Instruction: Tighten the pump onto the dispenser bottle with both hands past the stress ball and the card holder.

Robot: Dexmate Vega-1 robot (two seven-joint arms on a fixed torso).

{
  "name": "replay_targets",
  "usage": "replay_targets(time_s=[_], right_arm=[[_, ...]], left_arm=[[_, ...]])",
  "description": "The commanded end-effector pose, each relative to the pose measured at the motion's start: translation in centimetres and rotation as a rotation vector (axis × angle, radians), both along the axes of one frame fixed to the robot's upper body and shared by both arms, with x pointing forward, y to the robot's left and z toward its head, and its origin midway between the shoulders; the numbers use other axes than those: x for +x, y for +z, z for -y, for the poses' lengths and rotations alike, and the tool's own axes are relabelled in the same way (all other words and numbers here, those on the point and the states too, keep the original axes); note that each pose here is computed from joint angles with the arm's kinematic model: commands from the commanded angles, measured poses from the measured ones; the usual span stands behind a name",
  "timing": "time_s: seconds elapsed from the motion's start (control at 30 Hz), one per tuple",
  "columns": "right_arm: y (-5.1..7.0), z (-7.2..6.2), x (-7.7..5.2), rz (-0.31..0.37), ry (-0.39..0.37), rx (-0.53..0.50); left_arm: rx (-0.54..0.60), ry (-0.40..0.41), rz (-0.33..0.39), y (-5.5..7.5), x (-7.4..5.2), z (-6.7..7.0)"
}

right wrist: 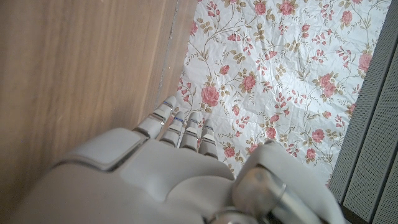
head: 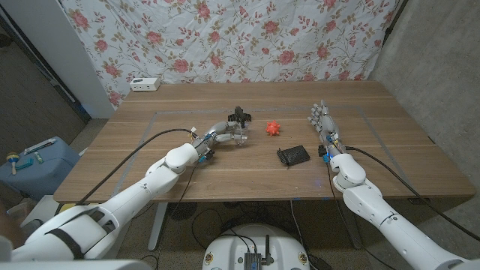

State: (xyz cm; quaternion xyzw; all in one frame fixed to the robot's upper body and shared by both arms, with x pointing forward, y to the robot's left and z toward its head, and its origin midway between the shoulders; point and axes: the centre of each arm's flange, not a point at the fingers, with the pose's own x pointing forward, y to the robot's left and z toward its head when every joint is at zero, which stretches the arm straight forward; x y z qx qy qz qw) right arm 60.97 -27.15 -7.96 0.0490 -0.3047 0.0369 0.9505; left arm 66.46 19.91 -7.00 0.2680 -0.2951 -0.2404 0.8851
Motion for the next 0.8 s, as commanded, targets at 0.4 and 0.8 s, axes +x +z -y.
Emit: replay_targets(time_s=[0.4,0.8], right_arm=[[-0.17,-0.51,0.34,-0.010,0.009,0.004],[-0.18,-0.84,0.13,-0.015,0.008,0.002]], left_arm=[[-0.090,0.022,0.049,0.02,-0.02,-0.10],[-0.119,0.042,0.077,0.39,-0.52,-0.44]])
